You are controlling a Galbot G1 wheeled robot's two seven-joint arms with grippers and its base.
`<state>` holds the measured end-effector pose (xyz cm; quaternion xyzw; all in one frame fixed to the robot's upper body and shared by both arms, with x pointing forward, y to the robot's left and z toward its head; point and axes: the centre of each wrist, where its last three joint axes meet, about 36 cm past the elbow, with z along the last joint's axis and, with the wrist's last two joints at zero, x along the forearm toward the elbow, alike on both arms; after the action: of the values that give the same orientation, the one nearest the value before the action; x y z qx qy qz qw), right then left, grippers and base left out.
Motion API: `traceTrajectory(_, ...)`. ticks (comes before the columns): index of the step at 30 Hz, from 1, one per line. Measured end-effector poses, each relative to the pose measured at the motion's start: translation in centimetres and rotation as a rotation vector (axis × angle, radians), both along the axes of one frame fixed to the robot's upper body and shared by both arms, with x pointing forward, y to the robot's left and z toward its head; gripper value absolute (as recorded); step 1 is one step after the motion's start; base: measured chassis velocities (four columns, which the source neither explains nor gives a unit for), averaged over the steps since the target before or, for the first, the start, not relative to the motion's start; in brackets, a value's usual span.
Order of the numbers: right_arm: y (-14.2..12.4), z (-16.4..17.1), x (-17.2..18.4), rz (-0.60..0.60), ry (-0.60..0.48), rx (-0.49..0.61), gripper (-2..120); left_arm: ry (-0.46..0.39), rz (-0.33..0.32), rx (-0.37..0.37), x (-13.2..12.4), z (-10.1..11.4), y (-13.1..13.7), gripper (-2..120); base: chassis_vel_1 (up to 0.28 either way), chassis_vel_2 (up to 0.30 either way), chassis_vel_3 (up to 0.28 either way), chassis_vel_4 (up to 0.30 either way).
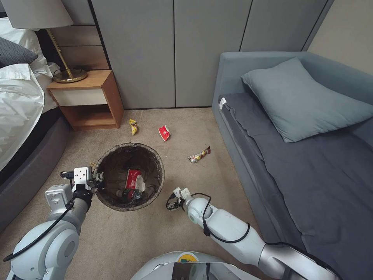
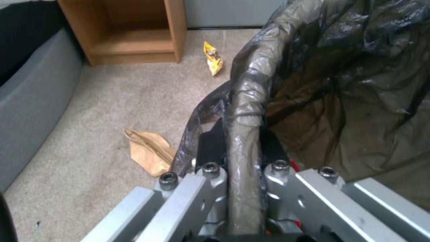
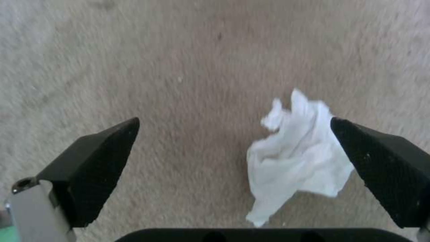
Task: Pick up the trash bin, then pick up the garbage from the floor and place it into the trash bin.
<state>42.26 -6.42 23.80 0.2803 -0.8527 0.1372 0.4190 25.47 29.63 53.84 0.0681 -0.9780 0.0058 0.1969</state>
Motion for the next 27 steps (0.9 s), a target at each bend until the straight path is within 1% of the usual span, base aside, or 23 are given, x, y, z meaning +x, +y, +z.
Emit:
traceTrajectory(9, -0.4, -1.2, 0.0, -0.02, 0.013, -0.038, 100, 0.003, -0.002, -0.002, 0.1, -0.1, -0.1, 3, 0.0, 0.0, 0.0, 0.0)
traceTrajectory(27, -0.8, -1.7, 1.2, -0.043, 0.007, -0.065, 100, 0.006, -0.002, 0.001, 0.2, -0.2, 0.1, 3, 0.0, 0.0, 0.0, 0.0)
